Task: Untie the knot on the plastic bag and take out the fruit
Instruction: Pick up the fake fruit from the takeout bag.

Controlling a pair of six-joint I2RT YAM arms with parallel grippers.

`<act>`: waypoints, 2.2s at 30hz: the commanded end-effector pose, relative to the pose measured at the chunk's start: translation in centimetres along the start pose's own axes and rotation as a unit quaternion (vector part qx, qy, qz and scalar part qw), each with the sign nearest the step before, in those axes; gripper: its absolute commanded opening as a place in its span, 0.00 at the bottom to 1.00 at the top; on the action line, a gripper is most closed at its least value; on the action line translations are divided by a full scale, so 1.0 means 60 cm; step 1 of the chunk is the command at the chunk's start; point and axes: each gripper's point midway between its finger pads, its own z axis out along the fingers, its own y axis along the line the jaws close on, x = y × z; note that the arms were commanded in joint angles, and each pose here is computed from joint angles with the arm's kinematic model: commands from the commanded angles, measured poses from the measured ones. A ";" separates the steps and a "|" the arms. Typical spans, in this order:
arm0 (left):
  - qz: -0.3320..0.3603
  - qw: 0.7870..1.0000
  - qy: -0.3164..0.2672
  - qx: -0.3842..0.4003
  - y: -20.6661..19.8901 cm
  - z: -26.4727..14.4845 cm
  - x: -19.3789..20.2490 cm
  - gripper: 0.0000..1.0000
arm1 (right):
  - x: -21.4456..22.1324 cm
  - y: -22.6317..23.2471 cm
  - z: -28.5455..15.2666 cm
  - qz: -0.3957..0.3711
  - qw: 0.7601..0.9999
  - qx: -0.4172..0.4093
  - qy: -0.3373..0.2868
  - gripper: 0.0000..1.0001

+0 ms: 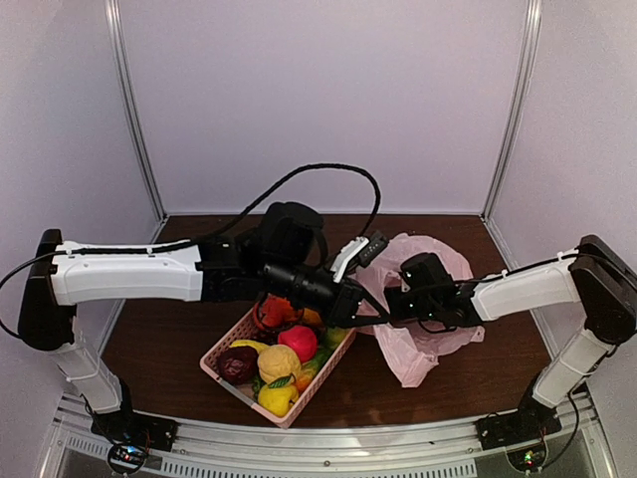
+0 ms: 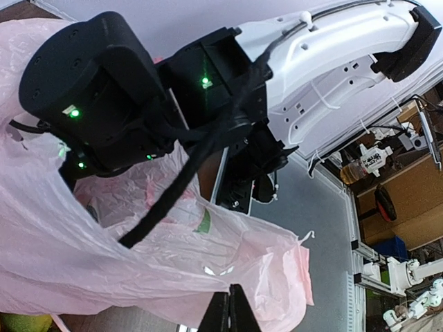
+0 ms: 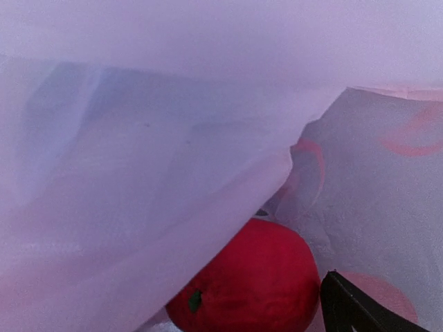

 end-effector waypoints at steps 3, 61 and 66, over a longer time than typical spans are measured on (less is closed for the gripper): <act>0.014 0.999 -0.030 0.025 -0.033 -0.028 -0.023 0.00 | -0.025 0.015 0.042 -0.006 1.000 0.002 -0.018 0.93; -0.012 0.966 -0.084 -0.244 0.163 -0.085 -0.107 0.00 | 0.058 0.105 -0.222 -0.163 0.962 -0.218 0.023 0.49; -0.020 0.966 -0.080 -0.246 0.180 -0.082 -0.102 0.00 | 0.011 0.144 -0.265 -0.133 0.952 -0.276 -0.027 0.49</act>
